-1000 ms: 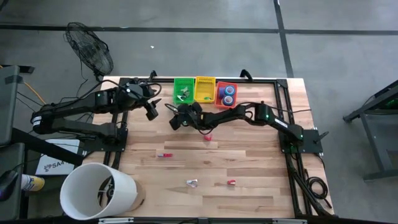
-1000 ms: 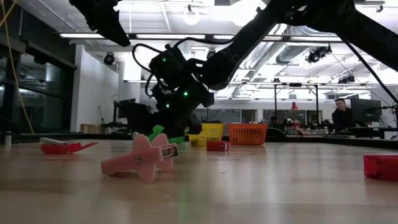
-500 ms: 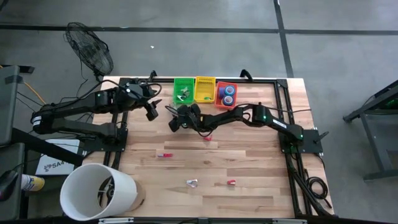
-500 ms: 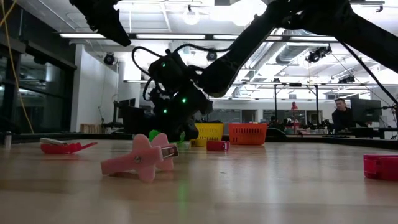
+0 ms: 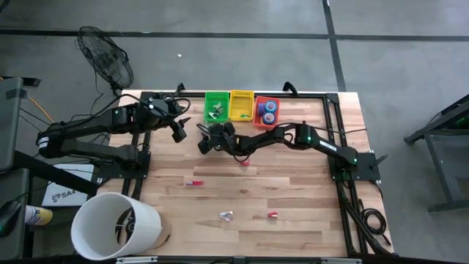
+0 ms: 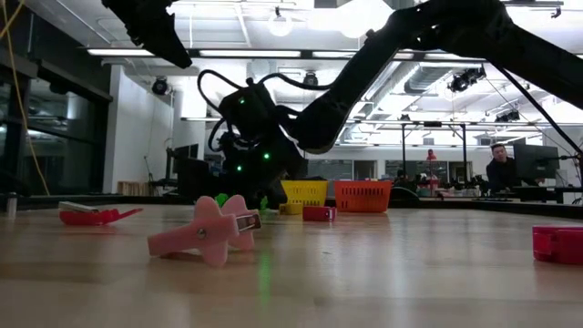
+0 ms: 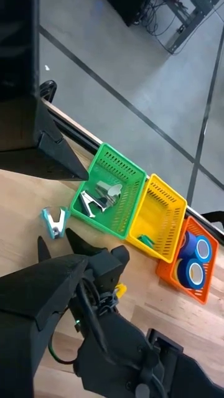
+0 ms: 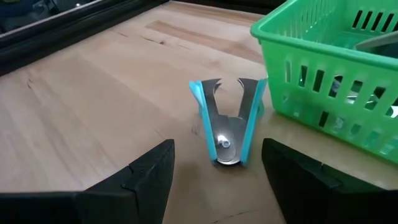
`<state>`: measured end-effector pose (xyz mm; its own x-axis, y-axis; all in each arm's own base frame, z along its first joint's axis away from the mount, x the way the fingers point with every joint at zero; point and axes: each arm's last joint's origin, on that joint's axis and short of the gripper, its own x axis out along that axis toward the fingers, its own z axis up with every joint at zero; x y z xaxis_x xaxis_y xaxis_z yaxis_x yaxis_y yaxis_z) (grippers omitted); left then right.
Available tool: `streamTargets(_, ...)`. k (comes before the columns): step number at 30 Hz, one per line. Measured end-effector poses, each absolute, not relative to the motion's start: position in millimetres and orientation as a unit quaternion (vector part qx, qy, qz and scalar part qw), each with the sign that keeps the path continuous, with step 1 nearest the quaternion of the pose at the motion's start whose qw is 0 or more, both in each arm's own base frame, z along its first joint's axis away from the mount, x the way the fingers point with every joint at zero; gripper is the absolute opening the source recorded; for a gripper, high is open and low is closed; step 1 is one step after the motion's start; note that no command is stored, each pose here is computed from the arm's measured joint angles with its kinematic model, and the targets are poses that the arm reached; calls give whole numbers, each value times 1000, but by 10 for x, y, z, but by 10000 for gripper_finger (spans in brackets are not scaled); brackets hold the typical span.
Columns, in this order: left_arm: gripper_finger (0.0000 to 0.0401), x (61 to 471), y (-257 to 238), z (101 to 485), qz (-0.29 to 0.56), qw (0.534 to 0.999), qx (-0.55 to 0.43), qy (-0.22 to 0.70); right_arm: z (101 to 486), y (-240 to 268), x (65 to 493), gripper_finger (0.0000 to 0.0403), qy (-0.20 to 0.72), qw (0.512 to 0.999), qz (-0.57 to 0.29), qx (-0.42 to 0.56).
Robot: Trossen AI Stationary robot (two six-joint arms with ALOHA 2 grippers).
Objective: Pick and place Stapler, Stapler remover, tape
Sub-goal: Put the light blue staple remover into the green bin
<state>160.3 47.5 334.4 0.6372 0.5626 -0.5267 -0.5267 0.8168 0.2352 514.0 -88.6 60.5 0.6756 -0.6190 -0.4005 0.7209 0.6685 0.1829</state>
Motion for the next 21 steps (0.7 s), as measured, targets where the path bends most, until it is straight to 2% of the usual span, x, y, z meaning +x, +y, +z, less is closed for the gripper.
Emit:
streamTargets(16, 199, 1603, 475, 3345, 302, 904, 28, 300, 597, -1089, 5119, 235, 143, 904, -366, 168)
streamTargets(21, 199, 1604, 475, 3346, 302, 905, 27, 299, 536, -1084, 5121, 206, 150, 907, -355, 169)
